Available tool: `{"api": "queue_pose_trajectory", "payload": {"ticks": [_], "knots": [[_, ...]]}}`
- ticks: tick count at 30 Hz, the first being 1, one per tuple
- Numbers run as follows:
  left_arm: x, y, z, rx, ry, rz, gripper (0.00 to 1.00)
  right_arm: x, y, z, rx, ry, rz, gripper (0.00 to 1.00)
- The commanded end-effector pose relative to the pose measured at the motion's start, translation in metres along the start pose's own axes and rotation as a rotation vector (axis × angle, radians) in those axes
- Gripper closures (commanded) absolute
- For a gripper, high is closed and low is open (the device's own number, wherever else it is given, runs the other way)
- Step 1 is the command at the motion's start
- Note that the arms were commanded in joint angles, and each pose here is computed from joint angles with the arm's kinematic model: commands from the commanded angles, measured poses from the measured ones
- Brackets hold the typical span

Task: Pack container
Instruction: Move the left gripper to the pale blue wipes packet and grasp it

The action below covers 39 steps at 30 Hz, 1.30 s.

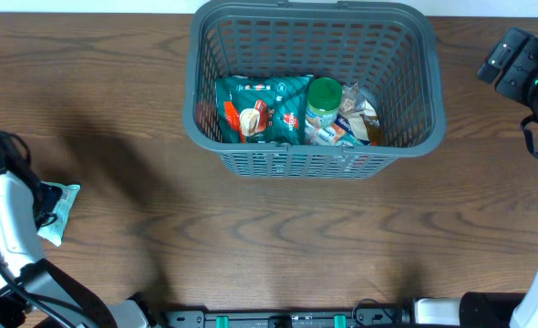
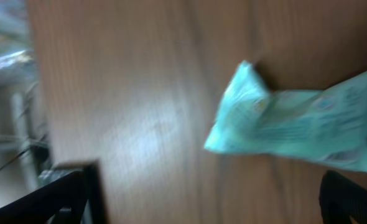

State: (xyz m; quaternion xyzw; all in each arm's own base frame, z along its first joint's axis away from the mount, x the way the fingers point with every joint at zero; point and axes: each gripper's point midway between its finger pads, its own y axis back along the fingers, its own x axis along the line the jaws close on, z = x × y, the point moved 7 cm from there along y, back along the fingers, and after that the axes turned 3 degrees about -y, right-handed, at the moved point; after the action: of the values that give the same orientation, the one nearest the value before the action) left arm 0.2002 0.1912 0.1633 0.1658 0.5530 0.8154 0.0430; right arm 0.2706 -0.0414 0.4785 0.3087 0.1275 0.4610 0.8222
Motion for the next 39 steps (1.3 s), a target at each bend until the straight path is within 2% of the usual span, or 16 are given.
{"api": "queue_pose_trajectory", "payload": {"ticks": [1, 4, 11, 18, 24, 28, 32, 33, 34, 35, 36, 39], "knots": [[-0.011, -0.005, 0.000, 0.031, -0.170, -0.112, 0.02, -0.003, -0.001, 0.001, -0.005, -0.018, -0.018, 0.01], [-0.022, -0.008, 0.004, 0.001, -0.240, -0.168, 0.01, -0.003, -0.001, 0.001, -0.006, -0.018, -0.018, 0.01], [-0.035, -0.026, 0.012, -0.044, -0.478, -0.174, 0.01, -0.003, -0.001, 0.001, -0.006, -0.018, -0.018, 0.01], [-0.044, -0.049, 0.003, 0.027, -0.681, -0.173, 0.01, -0.003, -0.001, 0.001, -0.006, -0.018, -0.019, 0.01], [-0.054, -0.066, -0.005, 0.082, -0.787, -0.217, 0.00, -0.003, -0.001, 0.001, -0.005, -0.018, -0.018, 0.01], [-0.056, -0.077, -0.009, 0.112, -0.834, -0.213, 0.07, -0.003, -0.001, 0.001, -0.005, -0.018, -0.018, 0.01], [-0.059, -0.087, -0.013, 0.138, -0.854, -0.208, 0.21, -0.003, -0.001, 0.001, -0.005, -0.018, -0.018, 0.01], [-0.059, -0.089, -0.013, 0.143, -0.856, -0.208, 0.27, -0.003, -0.001, 0.001, -0.005, -0.018, -0.018, 0.01], [-0.060, -0.090, -0.014, 0.144, -0.856, -0.208, 0.37, -0.003, -0.001, 0.001, -0.005, -0.018, -0.018, 0.01], [-0.060, -0.092, -0.013, 0.142, -0.854, -0.208, 0.77, -0.003, -0.001, 0.001, -0.005, -0.018, -0.018, 0.01], [-0.061, -0.092, -0.013, 0.140, -0.851, -0.208, 0.94, -0.003, -0.001, 0.001, -0.005, -0.018, -0.018, 0.01], [-0.064, -0.090, -0.012, 0.129, -0.795, -0.207, 0.94, -0.003, -0.001, 0.001, -0.006, -0.018, -0.019, 0.01]]}}
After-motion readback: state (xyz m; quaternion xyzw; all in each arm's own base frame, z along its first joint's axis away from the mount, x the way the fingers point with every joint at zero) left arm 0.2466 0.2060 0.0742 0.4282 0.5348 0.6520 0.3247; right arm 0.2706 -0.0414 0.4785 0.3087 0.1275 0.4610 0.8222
